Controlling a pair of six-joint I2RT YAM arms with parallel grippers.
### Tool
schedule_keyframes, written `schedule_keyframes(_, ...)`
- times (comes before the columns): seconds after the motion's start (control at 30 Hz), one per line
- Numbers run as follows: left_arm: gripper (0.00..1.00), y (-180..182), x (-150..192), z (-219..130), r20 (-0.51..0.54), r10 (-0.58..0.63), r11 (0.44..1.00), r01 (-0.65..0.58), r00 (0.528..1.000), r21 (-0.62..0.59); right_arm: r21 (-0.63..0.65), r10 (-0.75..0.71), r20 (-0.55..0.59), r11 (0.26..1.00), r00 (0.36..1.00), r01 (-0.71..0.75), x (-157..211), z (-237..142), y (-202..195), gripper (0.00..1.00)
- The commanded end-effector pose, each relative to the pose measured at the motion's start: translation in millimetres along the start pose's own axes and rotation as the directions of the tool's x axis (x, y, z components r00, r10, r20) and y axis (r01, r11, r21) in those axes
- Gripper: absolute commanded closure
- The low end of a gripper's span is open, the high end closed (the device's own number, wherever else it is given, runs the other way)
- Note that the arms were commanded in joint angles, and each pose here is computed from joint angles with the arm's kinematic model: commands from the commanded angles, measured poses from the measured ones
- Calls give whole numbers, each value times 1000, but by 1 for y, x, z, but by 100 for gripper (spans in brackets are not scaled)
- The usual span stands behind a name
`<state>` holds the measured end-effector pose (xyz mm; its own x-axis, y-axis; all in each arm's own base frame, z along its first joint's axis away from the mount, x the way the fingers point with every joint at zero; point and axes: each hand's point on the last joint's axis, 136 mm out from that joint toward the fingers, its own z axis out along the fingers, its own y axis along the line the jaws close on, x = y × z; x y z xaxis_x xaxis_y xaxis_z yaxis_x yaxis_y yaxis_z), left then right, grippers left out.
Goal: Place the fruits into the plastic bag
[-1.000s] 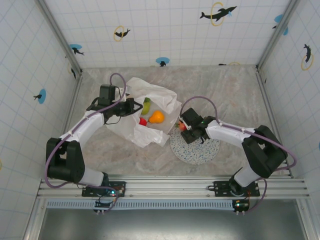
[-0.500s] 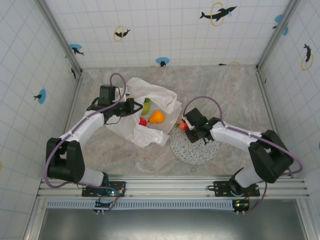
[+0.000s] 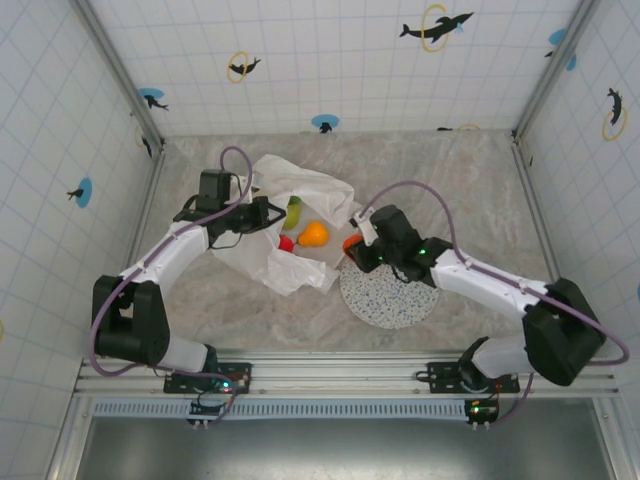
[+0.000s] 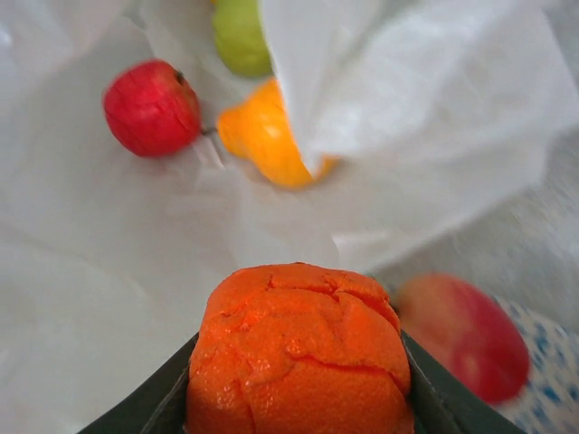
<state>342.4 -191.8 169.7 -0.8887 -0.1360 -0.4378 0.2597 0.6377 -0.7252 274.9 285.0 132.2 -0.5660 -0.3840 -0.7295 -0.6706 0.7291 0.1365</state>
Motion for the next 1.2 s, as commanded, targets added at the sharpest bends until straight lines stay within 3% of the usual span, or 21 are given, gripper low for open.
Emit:
schedule_keyframes(0.0, 100, -3, 3, 2, -13, -1, 1000, 1, 1000, 18, -79, -11, 163, 997, 987, 25, -56, 15, 21, 52)
schedule_keyframes(0.4, 100, -5, 0, 1, -5, -7, 1000, 7, 1000, 16, -200, 45, 194, 980, 980, -5, -88, 93, 65, 51)
schedule_keyframes(0.8, 100, -8, -1, -1, -3, 0, 1000, 0, 1000, 21, -198, 224, 290, 965, 931, -171, -113, 141, 42, 47)
schedule_keyframes(1.17, 100, -10, -1, -3, 0, 12, 1000, -12, 1000, 19, -190, 238, 280, 963, 930, -189, -118, 154, 32, 32)
